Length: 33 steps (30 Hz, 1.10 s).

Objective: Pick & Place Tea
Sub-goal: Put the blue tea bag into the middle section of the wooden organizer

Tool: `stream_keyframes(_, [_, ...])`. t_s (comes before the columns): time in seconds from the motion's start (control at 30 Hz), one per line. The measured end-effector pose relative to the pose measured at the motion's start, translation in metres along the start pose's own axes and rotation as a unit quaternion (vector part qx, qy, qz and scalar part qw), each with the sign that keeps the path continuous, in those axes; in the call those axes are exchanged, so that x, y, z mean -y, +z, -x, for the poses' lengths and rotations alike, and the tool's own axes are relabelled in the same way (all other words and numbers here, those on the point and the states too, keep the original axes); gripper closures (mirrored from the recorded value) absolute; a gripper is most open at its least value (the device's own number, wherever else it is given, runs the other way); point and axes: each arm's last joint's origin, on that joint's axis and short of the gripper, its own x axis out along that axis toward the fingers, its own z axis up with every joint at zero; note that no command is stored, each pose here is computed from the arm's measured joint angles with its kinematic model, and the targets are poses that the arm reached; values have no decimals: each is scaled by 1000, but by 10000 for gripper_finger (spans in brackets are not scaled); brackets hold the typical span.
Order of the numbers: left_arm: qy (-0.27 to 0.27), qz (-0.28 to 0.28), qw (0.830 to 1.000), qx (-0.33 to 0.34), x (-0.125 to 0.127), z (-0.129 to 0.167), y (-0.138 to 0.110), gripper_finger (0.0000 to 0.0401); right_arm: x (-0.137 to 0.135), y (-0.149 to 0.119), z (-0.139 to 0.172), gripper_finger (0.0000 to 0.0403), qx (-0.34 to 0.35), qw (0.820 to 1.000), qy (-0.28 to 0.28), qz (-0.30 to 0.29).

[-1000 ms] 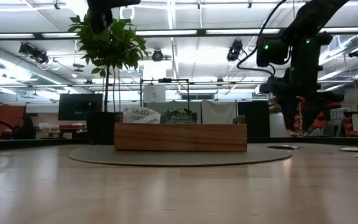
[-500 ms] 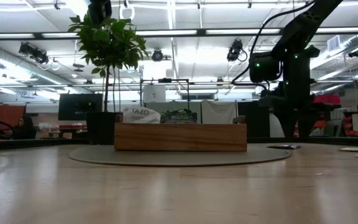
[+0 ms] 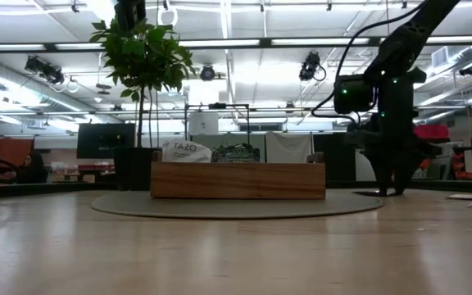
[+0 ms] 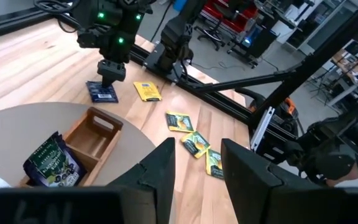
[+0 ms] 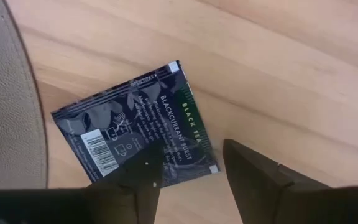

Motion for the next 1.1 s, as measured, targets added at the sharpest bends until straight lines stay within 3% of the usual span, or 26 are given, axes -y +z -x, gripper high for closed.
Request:
stream_keyframes(0.23, [13, 0, 1000, 9, -1, 0, 1, 268, 2, -2, -3, 251, 6, 1000, -2, -7])
stream_keyframes(0.63, [14, 0, 1000, 10, -1, 0, 1, 268, 3, 0, -4, 394, 33, 998, -31, 49])
stream_keyframes(0.87, [14, 1, 1000, 10, -1, 0, 1, 268, -1, 0, 4, 401, 66, 996, -23, 58])
stream_keyframes(1.1, [16, -2, 1000, 12, -3, 0, 2, 268, -17, 3, 53, 402, 167, 982, 16, 84])
